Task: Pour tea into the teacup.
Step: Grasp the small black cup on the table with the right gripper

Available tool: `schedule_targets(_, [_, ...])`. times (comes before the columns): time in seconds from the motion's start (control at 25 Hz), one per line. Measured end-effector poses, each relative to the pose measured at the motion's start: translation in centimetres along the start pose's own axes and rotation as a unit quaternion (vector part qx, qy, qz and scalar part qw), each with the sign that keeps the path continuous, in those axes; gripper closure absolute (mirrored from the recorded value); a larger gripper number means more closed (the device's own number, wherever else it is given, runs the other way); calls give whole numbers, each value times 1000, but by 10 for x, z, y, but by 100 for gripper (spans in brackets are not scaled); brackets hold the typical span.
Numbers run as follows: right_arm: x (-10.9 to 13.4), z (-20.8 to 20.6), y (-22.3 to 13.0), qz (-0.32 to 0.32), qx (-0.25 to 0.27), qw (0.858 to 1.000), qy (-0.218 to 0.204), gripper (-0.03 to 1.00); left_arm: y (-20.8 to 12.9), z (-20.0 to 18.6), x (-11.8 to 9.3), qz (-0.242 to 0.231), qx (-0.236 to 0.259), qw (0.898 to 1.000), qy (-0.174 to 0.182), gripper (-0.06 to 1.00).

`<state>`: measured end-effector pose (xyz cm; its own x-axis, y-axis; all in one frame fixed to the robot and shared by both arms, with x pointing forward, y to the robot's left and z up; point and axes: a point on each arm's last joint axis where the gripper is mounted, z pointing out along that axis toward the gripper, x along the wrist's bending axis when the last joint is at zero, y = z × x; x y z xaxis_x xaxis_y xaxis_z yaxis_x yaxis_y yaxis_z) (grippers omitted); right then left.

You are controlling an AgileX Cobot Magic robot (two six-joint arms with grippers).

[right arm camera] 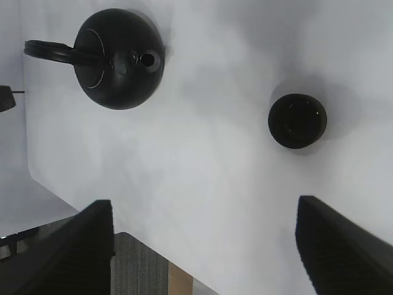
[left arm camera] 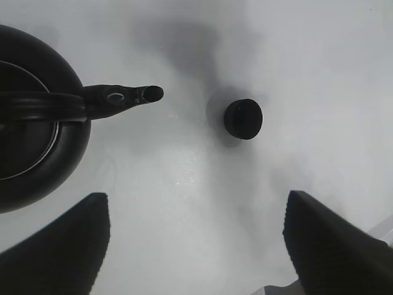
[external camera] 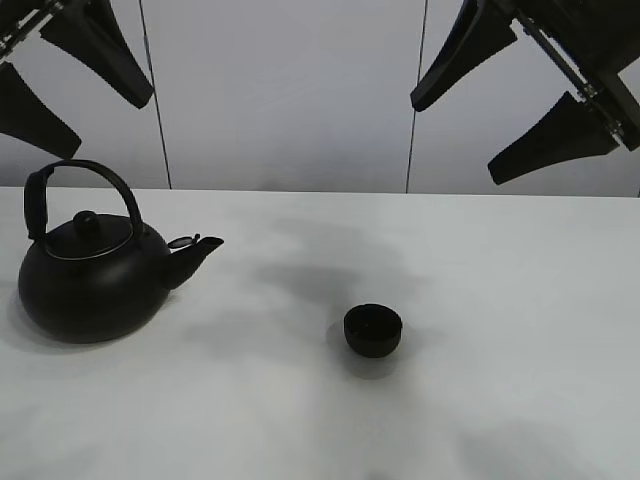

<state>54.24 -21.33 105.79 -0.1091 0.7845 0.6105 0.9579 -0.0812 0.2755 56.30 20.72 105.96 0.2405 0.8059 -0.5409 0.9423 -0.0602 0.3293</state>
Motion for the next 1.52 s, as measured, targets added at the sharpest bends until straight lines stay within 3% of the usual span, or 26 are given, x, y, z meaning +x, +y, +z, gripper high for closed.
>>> schedule_targets(0.36, [4, -3, 3, -24, -3, 1000, 3, 41, 0, 0, 0, 0, 0, 1000, 0, 38])
schedule_targets(0.56, [32, -11, 10, -114, -1, 993, -14, 41, 0, 0, 0, 0, 0, 1000, 0, 38])
schedule_targets(0.68, [55, -4, 4, -195, 16, 979, -57, 41, 0, 0, 0, 0, 0, 1000, 0, 38])
schedule_targets(0.8, [69, 8, -9, -266, 44, 955, -124, 40, 0, 0, 0, 0, 0, 1000, 0, 38])
schedule_targets(1.0, [84, 20, -24, -336, 62, 921, -188, 38, 0, 0, 0, 0, 0, 1000, 0, 38])
schedule_targets(1.16, [78, 36, -23, -319, 80, 921, -208, 38, 0, 0, 0, 0, 0, 1000, 0, 38])
schedule_targets(1.52, [39, 115, -16, -288, 164, 914, -234, 38, 0, 0, 0, 0, -1, 1000, 0, 38])
